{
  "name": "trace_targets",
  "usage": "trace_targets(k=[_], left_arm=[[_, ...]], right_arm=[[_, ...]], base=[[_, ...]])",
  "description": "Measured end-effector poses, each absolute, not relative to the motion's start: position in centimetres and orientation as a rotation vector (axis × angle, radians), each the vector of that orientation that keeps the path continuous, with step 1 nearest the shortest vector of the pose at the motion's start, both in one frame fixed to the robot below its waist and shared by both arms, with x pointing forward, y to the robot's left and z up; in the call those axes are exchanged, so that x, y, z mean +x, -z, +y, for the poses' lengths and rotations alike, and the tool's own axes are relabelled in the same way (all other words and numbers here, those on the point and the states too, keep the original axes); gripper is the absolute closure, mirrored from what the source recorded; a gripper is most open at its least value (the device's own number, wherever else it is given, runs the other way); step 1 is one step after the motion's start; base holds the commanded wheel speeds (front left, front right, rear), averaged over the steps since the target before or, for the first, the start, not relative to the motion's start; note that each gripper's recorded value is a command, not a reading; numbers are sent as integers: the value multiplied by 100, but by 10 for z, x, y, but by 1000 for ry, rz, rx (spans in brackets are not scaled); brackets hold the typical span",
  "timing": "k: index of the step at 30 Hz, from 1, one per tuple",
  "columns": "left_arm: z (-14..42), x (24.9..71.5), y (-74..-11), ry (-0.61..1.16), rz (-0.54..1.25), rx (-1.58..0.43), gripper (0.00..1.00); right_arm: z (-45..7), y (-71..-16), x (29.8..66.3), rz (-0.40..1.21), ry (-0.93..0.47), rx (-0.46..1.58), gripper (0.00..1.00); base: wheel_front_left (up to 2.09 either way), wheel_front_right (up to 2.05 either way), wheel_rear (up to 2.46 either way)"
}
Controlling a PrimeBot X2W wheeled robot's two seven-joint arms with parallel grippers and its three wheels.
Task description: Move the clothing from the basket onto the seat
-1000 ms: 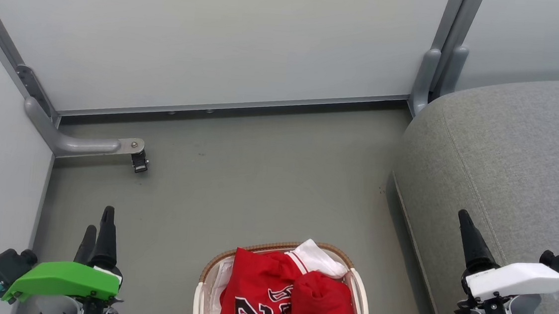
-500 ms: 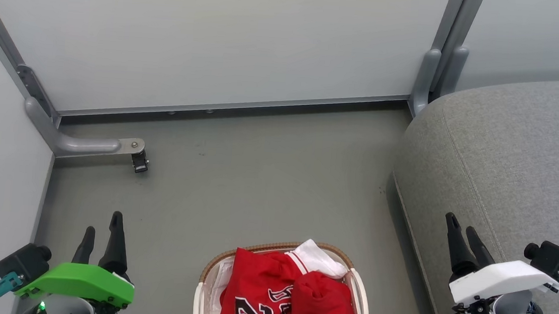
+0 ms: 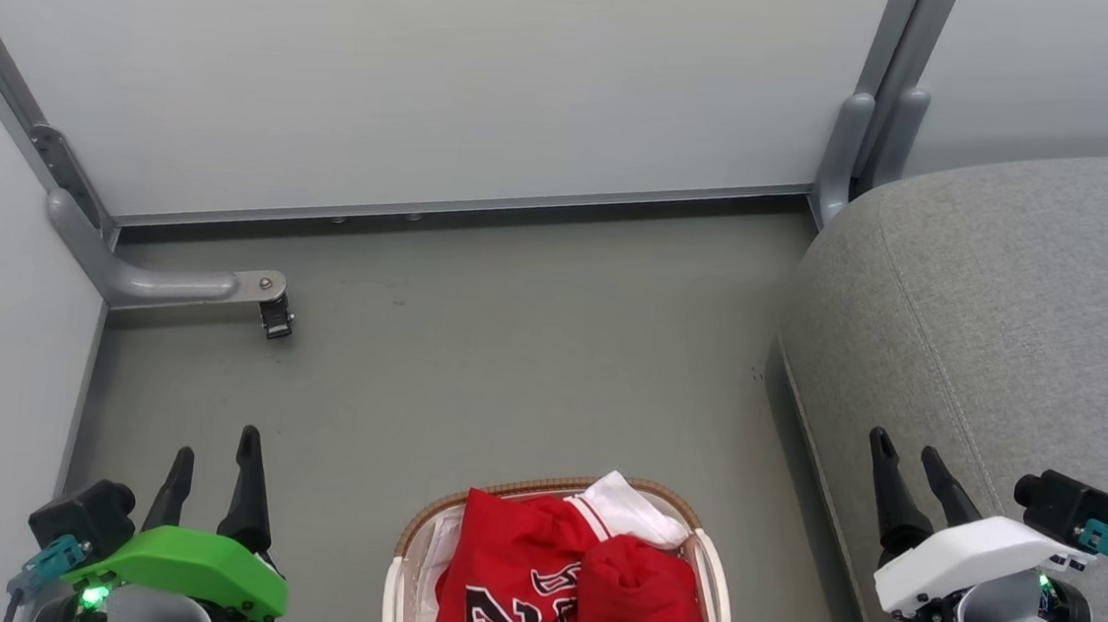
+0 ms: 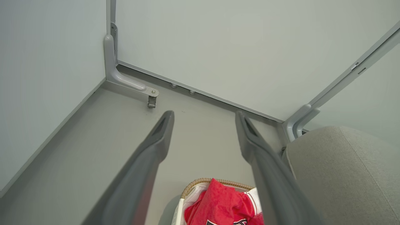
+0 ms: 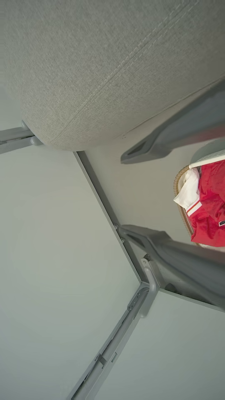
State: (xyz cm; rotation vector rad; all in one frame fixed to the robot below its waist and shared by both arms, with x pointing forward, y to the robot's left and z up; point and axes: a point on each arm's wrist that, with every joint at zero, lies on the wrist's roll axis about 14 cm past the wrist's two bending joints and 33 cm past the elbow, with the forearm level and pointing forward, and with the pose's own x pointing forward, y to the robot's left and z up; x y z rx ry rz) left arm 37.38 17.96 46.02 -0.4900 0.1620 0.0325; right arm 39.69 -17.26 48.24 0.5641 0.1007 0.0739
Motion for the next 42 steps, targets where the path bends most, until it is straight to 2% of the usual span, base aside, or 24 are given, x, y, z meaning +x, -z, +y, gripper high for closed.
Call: trace_targets(k=[42], left_arm=[[157, 374, -469, 86, 79, -70, 0]], right_arm=[[-155, -470, 400, 97, -181, 135, 0]], base=[[0, 0, 0]])
